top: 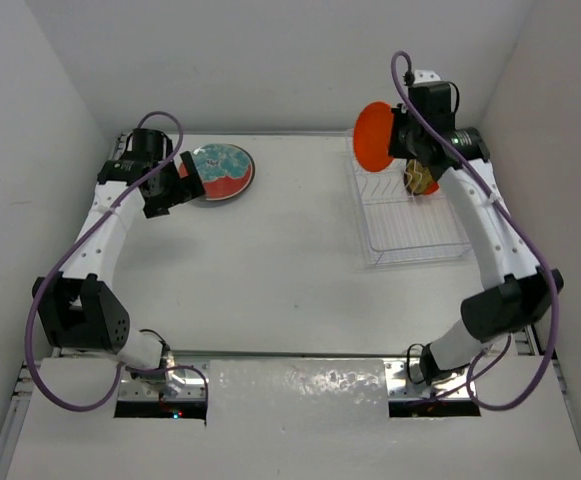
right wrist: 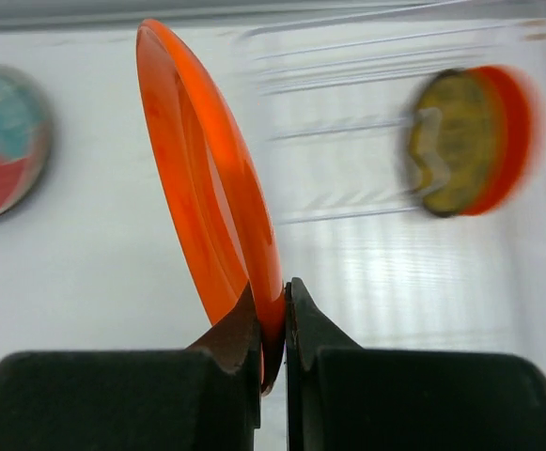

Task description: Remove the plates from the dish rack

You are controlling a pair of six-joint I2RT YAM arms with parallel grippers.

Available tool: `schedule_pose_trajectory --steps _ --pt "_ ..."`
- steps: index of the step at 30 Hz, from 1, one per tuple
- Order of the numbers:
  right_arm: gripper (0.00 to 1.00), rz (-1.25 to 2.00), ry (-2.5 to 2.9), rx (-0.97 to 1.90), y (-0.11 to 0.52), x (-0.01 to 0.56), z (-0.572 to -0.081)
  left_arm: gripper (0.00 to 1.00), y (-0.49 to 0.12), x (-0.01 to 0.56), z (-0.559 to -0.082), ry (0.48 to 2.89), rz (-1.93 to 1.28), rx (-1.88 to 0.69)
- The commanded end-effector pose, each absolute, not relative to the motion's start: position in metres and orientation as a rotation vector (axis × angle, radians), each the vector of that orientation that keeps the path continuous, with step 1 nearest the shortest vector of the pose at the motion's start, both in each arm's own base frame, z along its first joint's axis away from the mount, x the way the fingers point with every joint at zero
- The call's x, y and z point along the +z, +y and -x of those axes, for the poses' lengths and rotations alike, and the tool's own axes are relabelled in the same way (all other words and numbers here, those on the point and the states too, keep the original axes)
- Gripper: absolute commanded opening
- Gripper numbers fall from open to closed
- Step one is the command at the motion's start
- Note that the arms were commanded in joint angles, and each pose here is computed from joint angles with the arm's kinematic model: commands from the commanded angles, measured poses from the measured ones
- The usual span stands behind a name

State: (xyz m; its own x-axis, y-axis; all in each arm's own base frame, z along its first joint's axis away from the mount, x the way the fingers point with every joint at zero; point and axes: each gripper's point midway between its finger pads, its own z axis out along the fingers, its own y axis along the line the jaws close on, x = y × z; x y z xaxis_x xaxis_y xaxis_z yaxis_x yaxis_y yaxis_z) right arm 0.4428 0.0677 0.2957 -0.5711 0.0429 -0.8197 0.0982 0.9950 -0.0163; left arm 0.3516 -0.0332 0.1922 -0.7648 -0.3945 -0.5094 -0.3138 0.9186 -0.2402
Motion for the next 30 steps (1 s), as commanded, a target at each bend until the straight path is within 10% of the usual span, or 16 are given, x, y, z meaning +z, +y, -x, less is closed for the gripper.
schedule_pose_trajectory --steps 1,16,18,19,22,30 --pt "0.0 0.065 2.217 0.468 0.155 0.274 -0.427 1.0 -0.039 0.22 -0.364 2.388 0.449 -0.266" --pt "0.07 0.064 2.586 0.838 0.249 0.106 -0.425 1.0 -0.059 0.238 -0.37 2.274 0.386 -0.426" --pt "0.18 0.056 2.589 0.834 0.251 0.111 -0.429 1.0 -0.057 0.239 -0.369 2.269 0.388 -0.414" --pt "0.45 0.036 2.596 0.778 0.245 0.111 -0.433 1.0 -0.056 0.239 -0.37 2.269 0.389 -0.41" --pt "0.81 0.058 2.627 0.506 0.212 0.134 -0.442 1.0 -0.053 0.239 -0.369 2.269 0.387 -0.388" --pt "0.83 -0.158 2.416 0.038 0.05 0.231 -0.495 1.0 -0.046 0.228 -0.362 2.303 0.392 -0.341"
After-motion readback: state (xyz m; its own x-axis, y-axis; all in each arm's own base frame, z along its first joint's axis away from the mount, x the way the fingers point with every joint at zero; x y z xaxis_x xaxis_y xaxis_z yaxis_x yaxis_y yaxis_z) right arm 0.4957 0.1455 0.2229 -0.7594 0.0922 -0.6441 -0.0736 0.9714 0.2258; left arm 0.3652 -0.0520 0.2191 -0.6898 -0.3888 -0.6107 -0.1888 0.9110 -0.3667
